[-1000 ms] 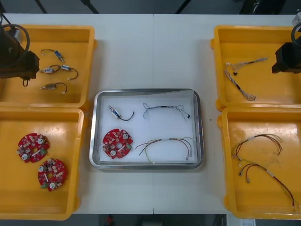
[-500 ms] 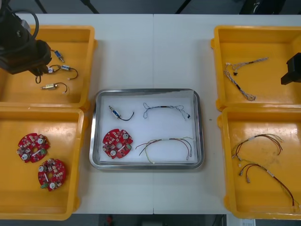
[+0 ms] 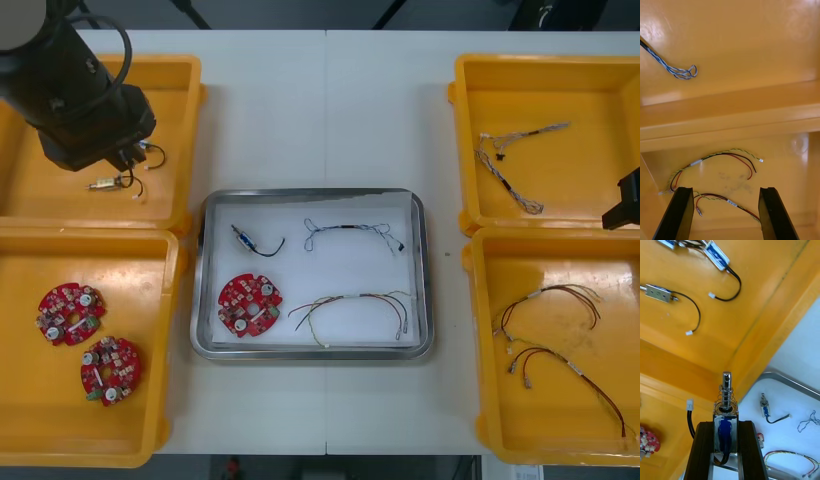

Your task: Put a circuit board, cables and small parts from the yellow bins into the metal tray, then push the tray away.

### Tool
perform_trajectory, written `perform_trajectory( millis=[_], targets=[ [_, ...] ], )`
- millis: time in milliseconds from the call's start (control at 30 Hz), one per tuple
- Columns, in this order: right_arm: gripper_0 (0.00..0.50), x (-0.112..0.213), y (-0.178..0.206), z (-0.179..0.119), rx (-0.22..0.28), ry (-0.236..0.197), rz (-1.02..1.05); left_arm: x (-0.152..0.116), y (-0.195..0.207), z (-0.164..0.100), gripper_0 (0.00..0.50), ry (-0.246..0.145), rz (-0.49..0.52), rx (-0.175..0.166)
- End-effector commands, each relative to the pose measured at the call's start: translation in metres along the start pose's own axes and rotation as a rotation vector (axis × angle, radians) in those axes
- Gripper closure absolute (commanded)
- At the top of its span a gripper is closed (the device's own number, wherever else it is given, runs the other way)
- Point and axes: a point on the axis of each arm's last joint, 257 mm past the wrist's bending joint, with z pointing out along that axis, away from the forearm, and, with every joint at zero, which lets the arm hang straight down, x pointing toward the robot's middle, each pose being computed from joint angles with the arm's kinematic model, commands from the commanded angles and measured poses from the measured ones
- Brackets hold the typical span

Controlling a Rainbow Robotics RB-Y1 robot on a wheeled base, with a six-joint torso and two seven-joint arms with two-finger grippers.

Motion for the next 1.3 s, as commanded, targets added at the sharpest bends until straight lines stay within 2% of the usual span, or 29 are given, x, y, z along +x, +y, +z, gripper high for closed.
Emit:
perform_trajectory(
  millis=[33, 200, 400, 533, 600, 733, 867, 933, 1033, 1167, 1300],
  targets=[
    [0.0, 0.008, -0.018, -0.01, 0.04, -0.018, 0.011, 0.01, -0.035, -0.01, 0.5, -0.02, -0.19, 0.059],
    [0.0, 0.017, -0.015, -0.004, 0.035, -0.007, -0.001, 0.019, -0.05, -0.002, 0.5, -0.019, -0.272, 0.072],
    [0.0, 0.029, -0.008, 0.003, 0.025, 0.002, -0.021, 0.034, -0.061, 0.017, 0.5, -0.052, -0.333, 0.05],
    [0.0, 0.039, -0.01, 0.007, 0.03, 0.015, -0.03, 0.046, -0.074, 0.03, 0.5, -0.063, -0.359, 0.054],
    [0.0, 0.039, -0.01, 0.007, 0.03, 0.015, -0.03, 0.051, -0.079, 0.036, 0.5, -0.07, -0.359, 0.056],
    [0.0, 0.039, -0.01, 0.007, 0.03, 0.015, -0.03, 0.065, -0.085, 0.049, 0.5, -0.08, -0.334, 0.035],
    [0.0, 0.039, -0.01, 0.007, 0.03, 0.015, -0.03, 0.079, -0.09, 0.06, 0.5, -0.06, -0.335, 0.027],
    [0.0, 0.039, -0.01, 0.007, 0.03, 0.015, -0.03, 0.083, -0.094, 0.062, 0.5, -0.061, -0.333, 0.032],
    [0.0, 0.039, -0.01, 0.007, 0.03, 0.015, -0.03, 0.088, -0.095, 0.073, 0.5, -0.067, -0.326, 0.032],
    [0.0, 0.039, -0.01, 0.007, 0.03, 0.015, -0.03, 0.096, -0.095, 0.088, 0.5, -0.1, -0.289, 0.021],
    [0.0, 0.039, -0.01, 0.007, 0.03, 0.015, -0.03, 0.103, -0.096, 0.097, 0.5, -0.093, -0.293, 0.019]
  ],
)
